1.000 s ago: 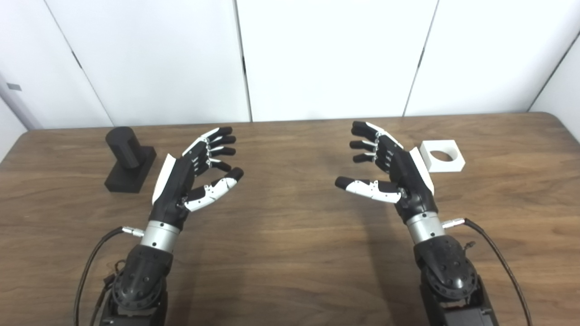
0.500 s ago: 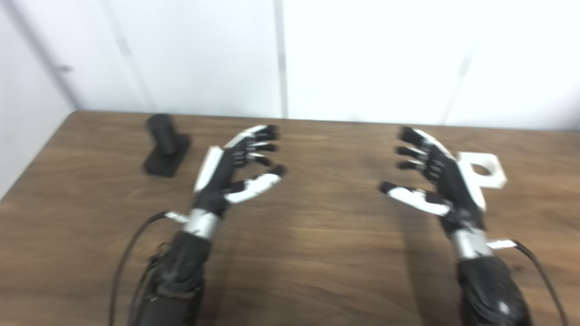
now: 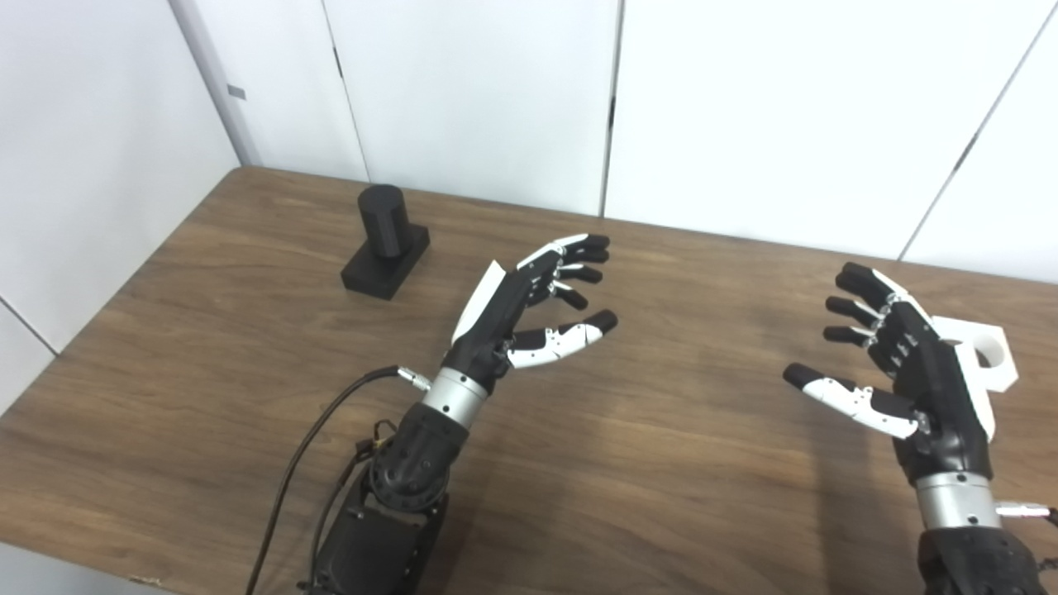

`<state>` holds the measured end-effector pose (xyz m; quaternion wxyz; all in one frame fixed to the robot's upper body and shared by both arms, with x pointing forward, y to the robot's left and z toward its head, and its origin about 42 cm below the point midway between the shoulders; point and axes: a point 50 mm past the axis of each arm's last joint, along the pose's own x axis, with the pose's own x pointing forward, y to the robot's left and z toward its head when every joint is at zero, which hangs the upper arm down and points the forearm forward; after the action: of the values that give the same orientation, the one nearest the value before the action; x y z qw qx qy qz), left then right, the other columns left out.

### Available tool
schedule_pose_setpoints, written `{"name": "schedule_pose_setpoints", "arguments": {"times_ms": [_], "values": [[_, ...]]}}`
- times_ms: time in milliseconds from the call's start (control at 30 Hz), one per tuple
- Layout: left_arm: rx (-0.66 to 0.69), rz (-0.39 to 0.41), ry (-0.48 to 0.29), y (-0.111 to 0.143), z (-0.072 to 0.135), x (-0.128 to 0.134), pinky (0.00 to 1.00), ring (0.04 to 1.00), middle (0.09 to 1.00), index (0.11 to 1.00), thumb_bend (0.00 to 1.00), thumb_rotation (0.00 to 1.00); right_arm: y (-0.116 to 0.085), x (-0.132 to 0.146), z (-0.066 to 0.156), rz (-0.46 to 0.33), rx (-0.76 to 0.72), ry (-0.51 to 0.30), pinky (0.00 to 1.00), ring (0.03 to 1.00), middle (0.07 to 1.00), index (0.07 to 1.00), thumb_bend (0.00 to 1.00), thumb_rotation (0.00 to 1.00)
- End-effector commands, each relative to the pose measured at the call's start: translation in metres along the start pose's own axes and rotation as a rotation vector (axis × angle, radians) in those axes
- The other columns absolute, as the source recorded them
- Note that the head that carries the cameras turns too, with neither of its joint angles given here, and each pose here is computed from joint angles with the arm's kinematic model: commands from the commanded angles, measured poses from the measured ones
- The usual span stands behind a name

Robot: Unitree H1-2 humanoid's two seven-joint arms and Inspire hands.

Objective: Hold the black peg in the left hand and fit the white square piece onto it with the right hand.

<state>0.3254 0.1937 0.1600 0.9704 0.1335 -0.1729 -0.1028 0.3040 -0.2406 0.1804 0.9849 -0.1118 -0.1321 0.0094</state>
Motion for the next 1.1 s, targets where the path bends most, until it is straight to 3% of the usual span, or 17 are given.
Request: {"name": "schedule_pose_setpoints", "arguments": {"times_ms": [0, 200, 567, 733, 1067], "values": [[0.025, 0.034, -0.078, 0.004, 0.015, 0.010, 0.60, 0.734, 0.791, 0.809, 0.61, 0.25, -0.004, 0.008, 0.017, -0.002, -0.006, -0.084, 0.68, 0.777, 0.832, 0.825, 0.65, 0.07], [0.072, 0.070, -0.081, 0.007, 0.019, 0.009, 0.57, 0.701, 0.772, 0.786, 0.62, 0.19, -0.004, 0.008, 0.017, 0.001, -0.009, -0.086, 0.67, 0.765, 0.827, 0.819, 0.65, 0.04], [0.401, 0.191, -0.068, 0.034, 0.056, 0.019, 0.50, 0.632, 0.712, 0.713, 0.58, 0.02, -0.007, 0.010, 0.019, 0.003, -0.012, -0.073, 0.67, 0.769, 0.832, 0.817, 0.65, 0.05], [0.469, 0.219, -0.057, 0.047, 0.066, 0.025, 0.53, 0.673, 0.726, 0.713, 0.59, 0.05, -0.006, 0.010, 0.019, 0.002, -0.009, -0.072, 0.66, 0.769, 0.828, 0.820, 0.66, 0.05], [0.598, 0.264, -0.062, 0.069, 0.073, 0.035, 0.53, 0.658, 0.711, 0.708, 0.61, 0.04, -0.007, 0.012, 0.020, 0.001, -0.003, -0.073, 0.67, 0.769, 0.831, 0.819, 0.65, 0.05]]}}
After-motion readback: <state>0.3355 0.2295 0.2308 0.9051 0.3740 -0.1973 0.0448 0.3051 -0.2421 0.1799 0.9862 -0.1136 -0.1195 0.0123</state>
